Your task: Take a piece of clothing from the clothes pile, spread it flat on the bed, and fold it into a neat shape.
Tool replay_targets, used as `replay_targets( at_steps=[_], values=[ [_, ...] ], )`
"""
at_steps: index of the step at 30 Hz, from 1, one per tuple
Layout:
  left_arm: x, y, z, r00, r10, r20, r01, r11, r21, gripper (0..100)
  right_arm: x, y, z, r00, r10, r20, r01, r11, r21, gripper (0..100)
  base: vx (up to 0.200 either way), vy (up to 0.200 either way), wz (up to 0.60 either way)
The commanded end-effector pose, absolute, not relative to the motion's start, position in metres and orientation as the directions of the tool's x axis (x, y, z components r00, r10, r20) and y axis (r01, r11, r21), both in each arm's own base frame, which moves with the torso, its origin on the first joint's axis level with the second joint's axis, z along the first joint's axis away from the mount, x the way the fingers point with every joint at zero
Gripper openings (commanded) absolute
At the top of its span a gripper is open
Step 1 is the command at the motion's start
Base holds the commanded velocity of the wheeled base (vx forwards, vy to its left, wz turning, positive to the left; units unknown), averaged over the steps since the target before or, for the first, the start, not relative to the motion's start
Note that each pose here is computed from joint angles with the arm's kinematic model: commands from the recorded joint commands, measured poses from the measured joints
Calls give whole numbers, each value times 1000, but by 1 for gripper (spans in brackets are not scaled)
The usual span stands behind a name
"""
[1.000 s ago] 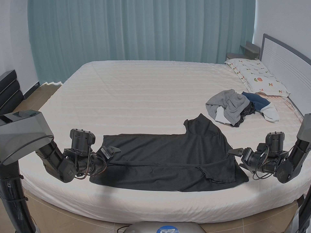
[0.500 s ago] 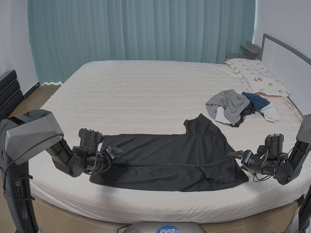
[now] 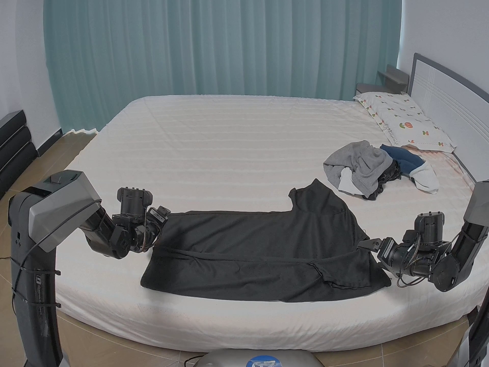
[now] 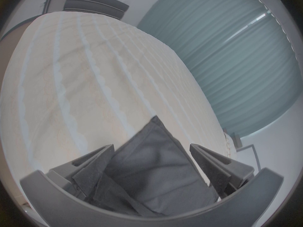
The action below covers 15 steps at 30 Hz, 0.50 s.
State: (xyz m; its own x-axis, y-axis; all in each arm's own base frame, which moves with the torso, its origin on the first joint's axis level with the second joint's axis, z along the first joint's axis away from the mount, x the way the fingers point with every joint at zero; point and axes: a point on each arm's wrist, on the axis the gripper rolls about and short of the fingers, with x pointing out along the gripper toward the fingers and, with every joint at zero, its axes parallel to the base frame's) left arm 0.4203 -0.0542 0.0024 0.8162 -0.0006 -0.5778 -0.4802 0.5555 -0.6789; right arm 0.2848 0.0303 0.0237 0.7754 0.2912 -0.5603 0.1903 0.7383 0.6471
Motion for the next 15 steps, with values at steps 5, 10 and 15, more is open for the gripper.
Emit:
replay_targets(
  at_steps=[5, 10, 15],
  values=[
    [419, -38, 14, 824, -42, -565, -464, 524, -714, 100, 284, 30, 22, 772, 290, -565, 194, 739, 645, 100, 0, 0, 0],
    [405, -36, 13, 790, -141, -597, -420, 585, -694, 100, 284, 30, 23, 774, 286, -564, 196, 739, 644, 100, 0, 0, 0],
    [393, -37, 2, 751, -155, -641, -396, 672, -626, 100, 284, 30, 22, 773, 285, -567, 198, 741, 642, 100, 0, 0, 0]
  ],
)
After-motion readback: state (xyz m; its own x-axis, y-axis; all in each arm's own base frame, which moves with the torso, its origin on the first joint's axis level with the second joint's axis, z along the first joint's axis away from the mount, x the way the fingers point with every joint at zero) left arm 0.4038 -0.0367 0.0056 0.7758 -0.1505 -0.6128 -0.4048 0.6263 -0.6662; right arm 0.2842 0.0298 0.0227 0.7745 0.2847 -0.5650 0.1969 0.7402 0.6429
